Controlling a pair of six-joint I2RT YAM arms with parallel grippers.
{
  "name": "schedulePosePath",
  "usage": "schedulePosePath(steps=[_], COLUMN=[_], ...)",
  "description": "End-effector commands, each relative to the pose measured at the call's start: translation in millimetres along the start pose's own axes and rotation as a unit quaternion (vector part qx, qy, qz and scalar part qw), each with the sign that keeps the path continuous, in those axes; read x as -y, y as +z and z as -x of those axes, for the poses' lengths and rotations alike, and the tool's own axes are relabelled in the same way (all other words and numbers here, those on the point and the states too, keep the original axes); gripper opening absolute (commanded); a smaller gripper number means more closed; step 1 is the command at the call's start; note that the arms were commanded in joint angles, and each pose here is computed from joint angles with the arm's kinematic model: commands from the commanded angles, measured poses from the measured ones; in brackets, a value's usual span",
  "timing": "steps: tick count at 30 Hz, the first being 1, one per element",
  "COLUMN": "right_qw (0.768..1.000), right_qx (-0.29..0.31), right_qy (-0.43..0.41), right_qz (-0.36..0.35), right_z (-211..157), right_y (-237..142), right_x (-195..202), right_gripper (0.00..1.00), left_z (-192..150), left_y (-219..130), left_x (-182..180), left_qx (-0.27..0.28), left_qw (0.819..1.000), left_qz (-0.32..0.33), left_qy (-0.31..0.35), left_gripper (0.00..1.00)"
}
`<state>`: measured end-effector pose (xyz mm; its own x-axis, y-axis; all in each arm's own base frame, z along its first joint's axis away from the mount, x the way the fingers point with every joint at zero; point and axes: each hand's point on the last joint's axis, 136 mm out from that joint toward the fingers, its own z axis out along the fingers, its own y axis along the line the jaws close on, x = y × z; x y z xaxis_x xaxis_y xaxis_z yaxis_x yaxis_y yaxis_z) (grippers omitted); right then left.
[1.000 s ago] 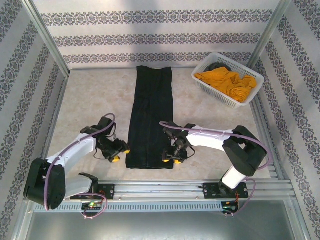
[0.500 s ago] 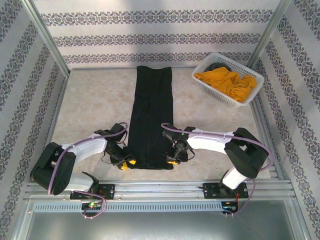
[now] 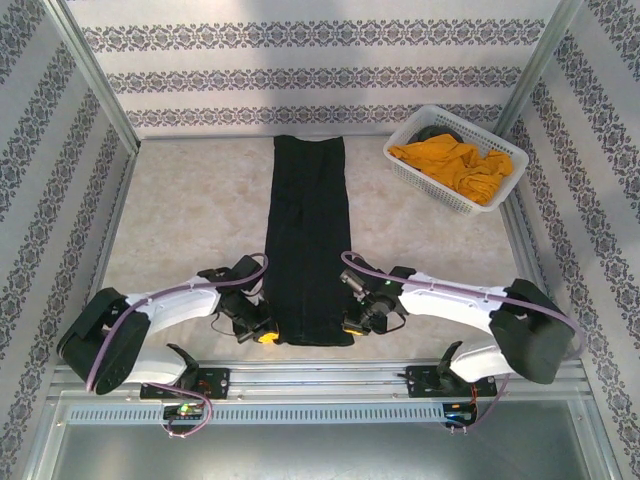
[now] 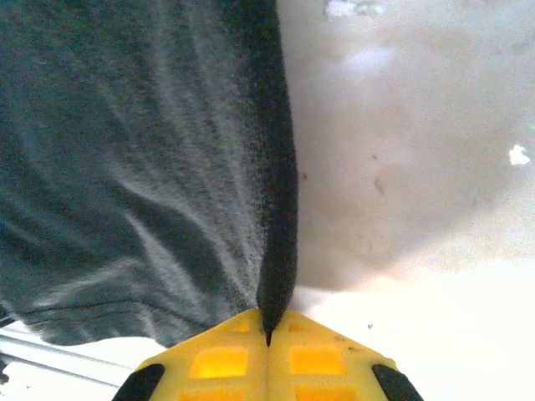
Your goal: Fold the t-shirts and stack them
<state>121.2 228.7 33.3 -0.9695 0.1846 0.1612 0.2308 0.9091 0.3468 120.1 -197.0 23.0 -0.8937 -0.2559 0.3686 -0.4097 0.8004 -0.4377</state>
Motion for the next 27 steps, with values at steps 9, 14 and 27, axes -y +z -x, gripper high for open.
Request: schedulePosePath(steps=[9,14,27], right_qw=[0.998,0.994,0.984], right_qx=[0.047,0.079,0.135], right_qy=[0.03,0.043,0.049], right_qz=[0.04,0.068,0.106], right_z=[29.5,82.4,230.6], right_y=[-50.0,-76.5,-114.7], right_x=[-27.1,-48.8,-100.5], right_gripper=[0.0,0.0,0.0], left_z=[33.5,91.5,227.6], left_y=[-67.1,-102.4,-168.5], left_x=[70.5,99.7,158.1], left_qx=[0.14,0.204,0.283], left_qw=[0.985,0.967,0.936], left_qz=[-0.093,-0.15,-0.209], left_qy=[0.038,0.014,0.017], left_gripper=[0.0,0.0,0.0])
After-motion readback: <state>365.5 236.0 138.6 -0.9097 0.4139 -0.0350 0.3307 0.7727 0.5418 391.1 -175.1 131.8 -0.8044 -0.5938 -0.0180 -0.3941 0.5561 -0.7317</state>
